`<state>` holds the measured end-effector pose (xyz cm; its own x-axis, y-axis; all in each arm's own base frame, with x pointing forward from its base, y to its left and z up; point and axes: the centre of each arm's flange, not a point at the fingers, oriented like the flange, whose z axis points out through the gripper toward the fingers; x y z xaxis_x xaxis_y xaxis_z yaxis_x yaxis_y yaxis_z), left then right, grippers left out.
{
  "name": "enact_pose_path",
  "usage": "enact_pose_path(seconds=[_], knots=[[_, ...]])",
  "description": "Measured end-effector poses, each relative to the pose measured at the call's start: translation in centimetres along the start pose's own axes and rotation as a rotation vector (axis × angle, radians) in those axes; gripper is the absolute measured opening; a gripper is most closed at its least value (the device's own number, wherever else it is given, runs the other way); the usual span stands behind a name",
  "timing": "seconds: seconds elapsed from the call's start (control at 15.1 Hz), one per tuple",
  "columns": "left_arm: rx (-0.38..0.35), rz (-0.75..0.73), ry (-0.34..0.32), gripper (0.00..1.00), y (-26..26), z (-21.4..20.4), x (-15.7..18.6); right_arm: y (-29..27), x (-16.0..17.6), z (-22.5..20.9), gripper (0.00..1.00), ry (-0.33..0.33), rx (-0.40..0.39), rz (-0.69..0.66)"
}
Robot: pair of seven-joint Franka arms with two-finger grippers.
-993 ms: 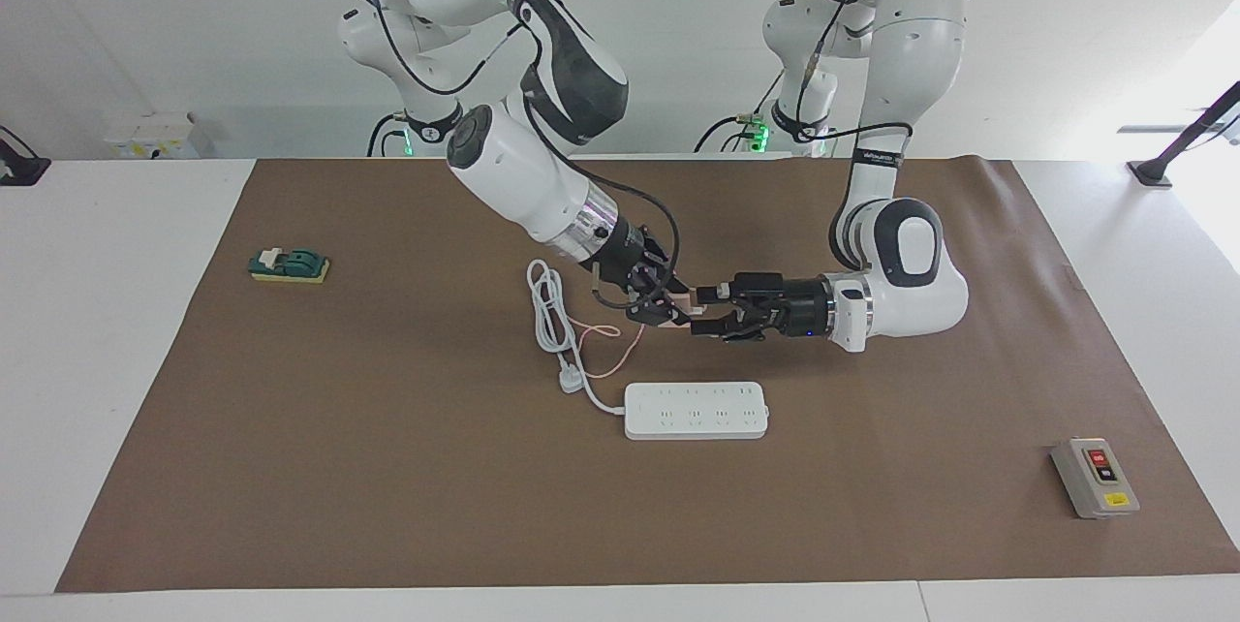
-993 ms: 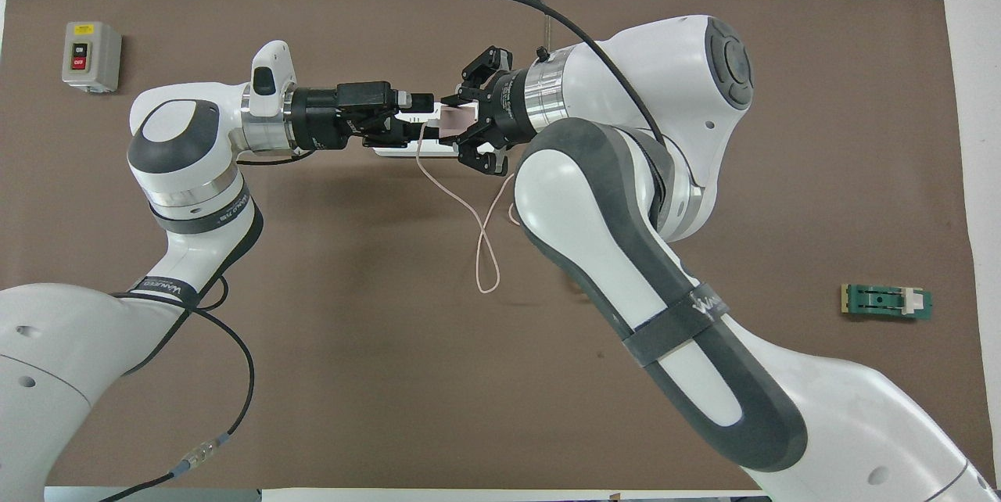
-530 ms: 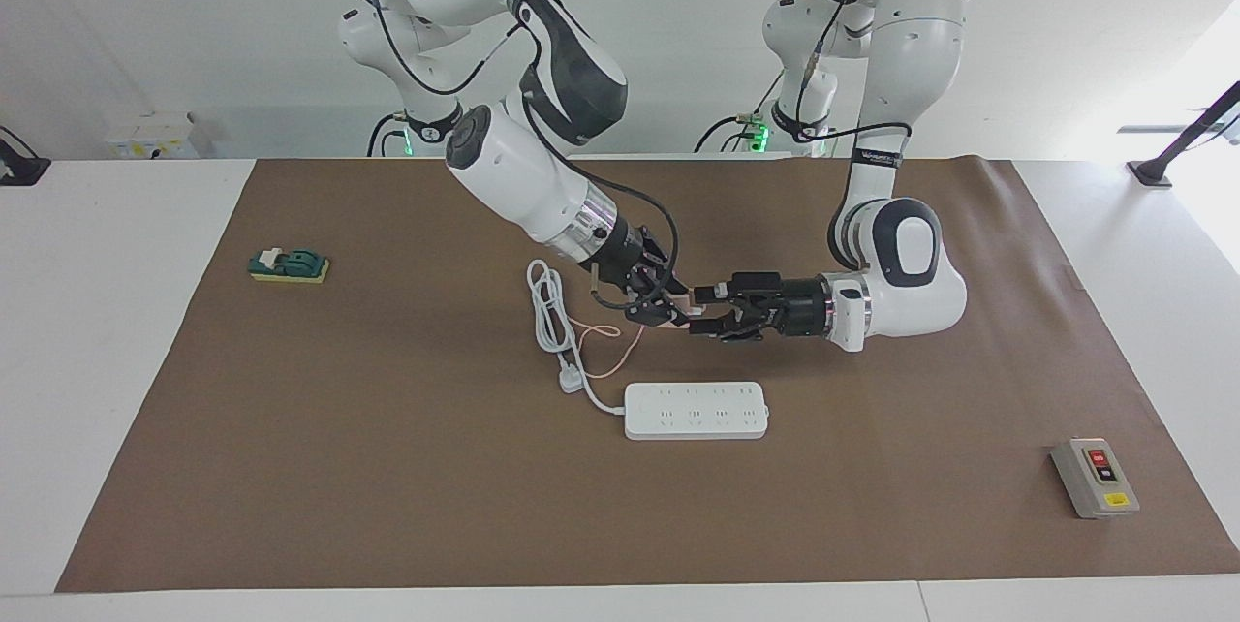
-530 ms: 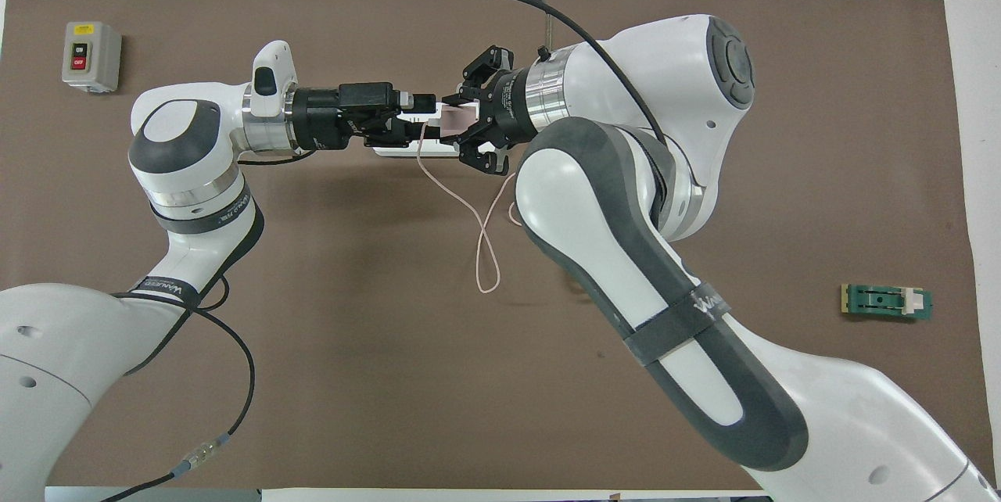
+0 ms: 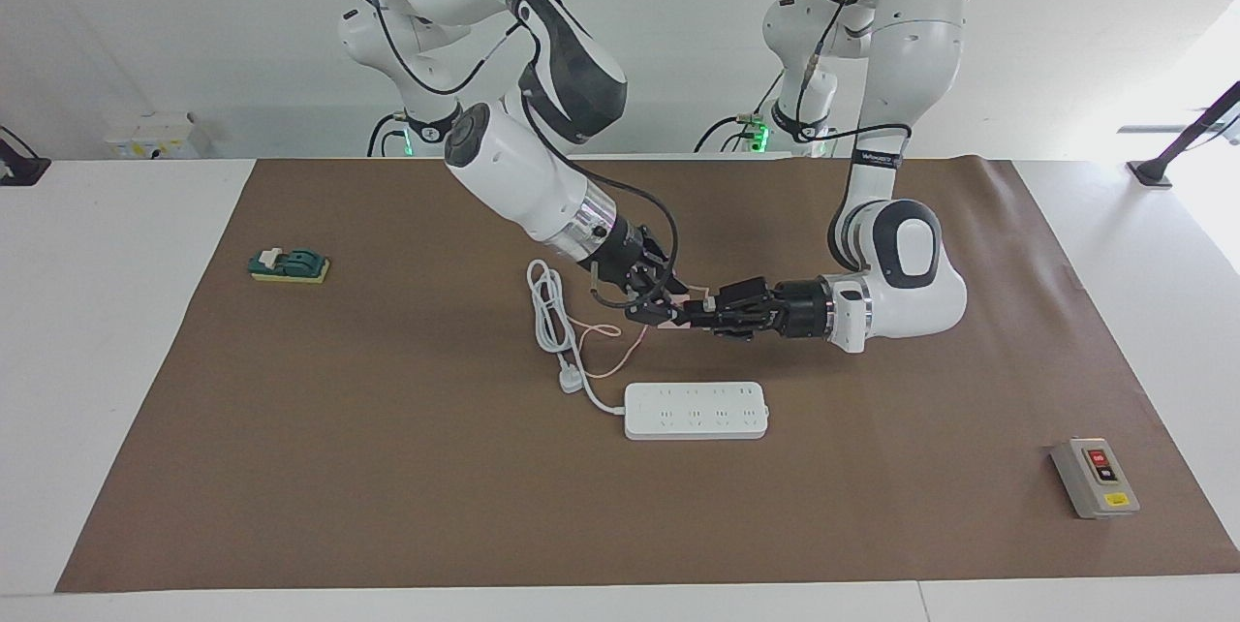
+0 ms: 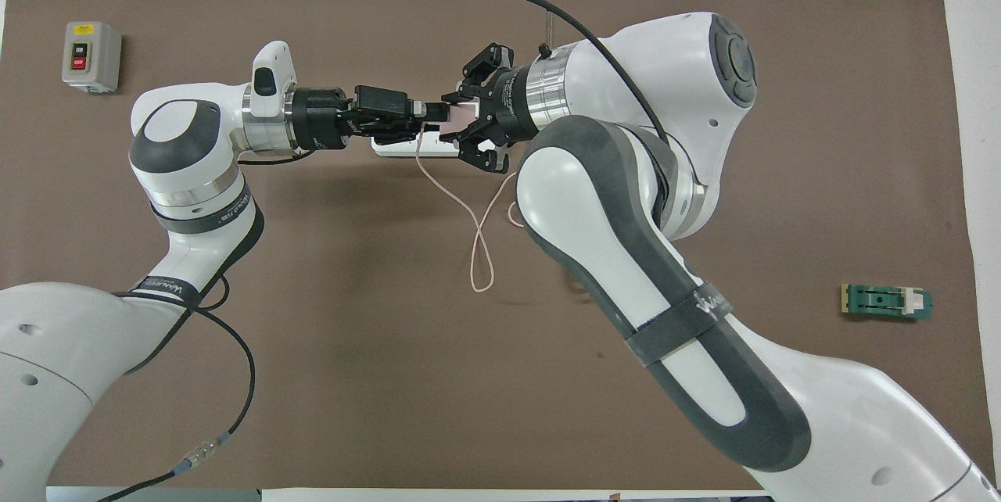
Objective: Plug charger into power strip
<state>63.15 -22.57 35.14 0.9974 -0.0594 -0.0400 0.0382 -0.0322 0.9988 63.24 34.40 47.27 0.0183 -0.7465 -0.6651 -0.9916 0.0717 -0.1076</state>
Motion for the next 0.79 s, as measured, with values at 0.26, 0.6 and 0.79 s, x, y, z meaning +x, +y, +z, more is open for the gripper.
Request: enact_pose_path(seconds=[0.26,0.6,0.79], knots=[[0.000,0.006,0.001,0.32,0.2,-0.1,0.1,-0.1,-0.1,-0.1,0.46,-0.003,0.004,-0.002],[0.050,0.039,0.004,0.32,0.8,-2.0,0.9,-0.6,0.5,-0.5,0.72,0.001,-0.002,0.011],[0.146,0.069,0.007,0.32,0.8,-6.6,1.7,-1.1,1.2,-1.0,1.00,0.003,0.004,0.021]])
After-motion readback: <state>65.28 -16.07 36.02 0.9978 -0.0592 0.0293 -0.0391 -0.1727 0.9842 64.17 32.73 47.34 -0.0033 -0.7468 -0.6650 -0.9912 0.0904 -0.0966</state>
